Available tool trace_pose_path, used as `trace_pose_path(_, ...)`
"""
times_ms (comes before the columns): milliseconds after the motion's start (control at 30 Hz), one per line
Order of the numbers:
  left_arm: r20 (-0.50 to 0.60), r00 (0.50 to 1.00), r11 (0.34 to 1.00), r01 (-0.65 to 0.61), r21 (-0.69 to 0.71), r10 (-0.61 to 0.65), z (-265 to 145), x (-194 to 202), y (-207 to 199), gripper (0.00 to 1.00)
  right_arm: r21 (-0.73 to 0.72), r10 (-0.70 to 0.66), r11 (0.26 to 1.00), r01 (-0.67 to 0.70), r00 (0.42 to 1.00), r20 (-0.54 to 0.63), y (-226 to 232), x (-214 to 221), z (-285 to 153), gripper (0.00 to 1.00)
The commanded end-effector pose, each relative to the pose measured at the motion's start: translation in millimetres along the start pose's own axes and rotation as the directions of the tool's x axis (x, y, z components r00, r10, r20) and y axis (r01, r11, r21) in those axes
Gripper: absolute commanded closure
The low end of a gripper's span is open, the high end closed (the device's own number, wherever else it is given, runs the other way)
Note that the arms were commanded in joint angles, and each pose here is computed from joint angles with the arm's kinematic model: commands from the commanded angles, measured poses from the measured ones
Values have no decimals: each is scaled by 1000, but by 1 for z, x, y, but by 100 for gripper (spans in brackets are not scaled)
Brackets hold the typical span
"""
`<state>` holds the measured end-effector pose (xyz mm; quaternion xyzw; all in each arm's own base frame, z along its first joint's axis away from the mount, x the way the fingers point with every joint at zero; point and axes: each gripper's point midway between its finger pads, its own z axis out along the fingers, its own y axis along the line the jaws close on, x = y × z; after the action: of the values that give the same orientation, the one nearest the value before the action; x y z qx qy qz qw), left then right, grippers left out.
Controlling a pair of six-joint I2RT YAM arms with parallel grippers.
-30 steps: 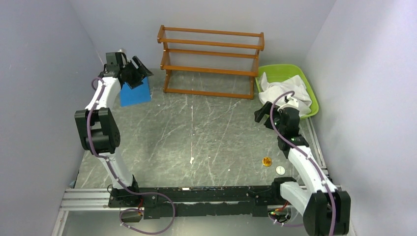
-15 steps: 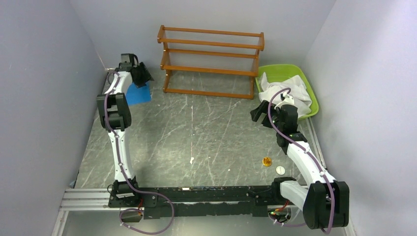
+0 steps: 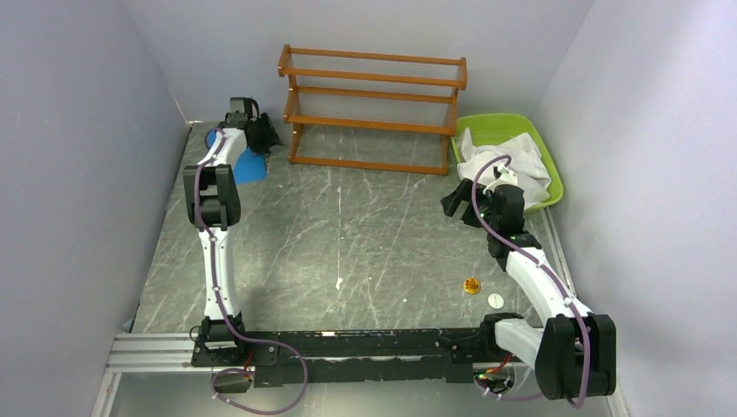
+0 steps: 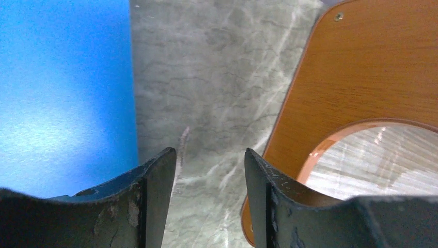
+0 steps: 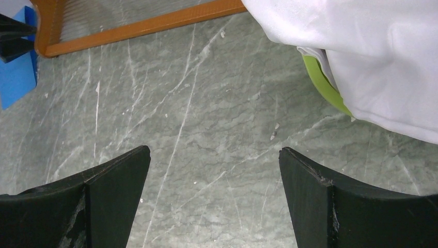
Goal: Pin the brooch onto the clothing
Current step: Adjust the distractor at the corner of the board.
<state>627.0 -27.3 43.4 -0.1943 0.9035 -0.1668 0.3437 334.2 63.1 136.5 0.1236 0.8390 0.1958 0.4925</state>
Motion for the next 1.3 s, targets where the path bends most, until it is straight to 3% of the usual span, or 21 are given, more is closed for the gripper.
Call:
trace_pose_path(0,44,999,996,-16,-92,20,-2,-15,17,42,-15,-21,1000,22,1000,22,4,-9,-2,1)
trace_pose_path(267,63,996,961,82,-266,-68,-23,-10,72,35,-53,-48,997,48,999,16,16,-23,3,0)
trace_pose_path(500,46,990,946,139,-292,-132,-45,-12,101,33,-37,-26,999,26,999,26,23,-65,35,0)
trace_pose_path(667,24,994,990,111,-90,-109,-59,-16,57,29,-99,26,995,-21,999,48,28,-102,66,1)
trace_pose_path(900,14,992,985,123,118,-125,-117,-22,-2,27,-237,81,969,-65,995,59,37,-133,105,13)
trace_pose_path(1100,37,994,974,98,203,-107,-178,-15,-29,25,-319,93,945,-73,994,50,52,-152,128,23)
trace_pose_path(1267,113,990,974,58,219,-84,-216,-11,-35,21,-286,81,957,-53,993,87,52,-166,119,21)
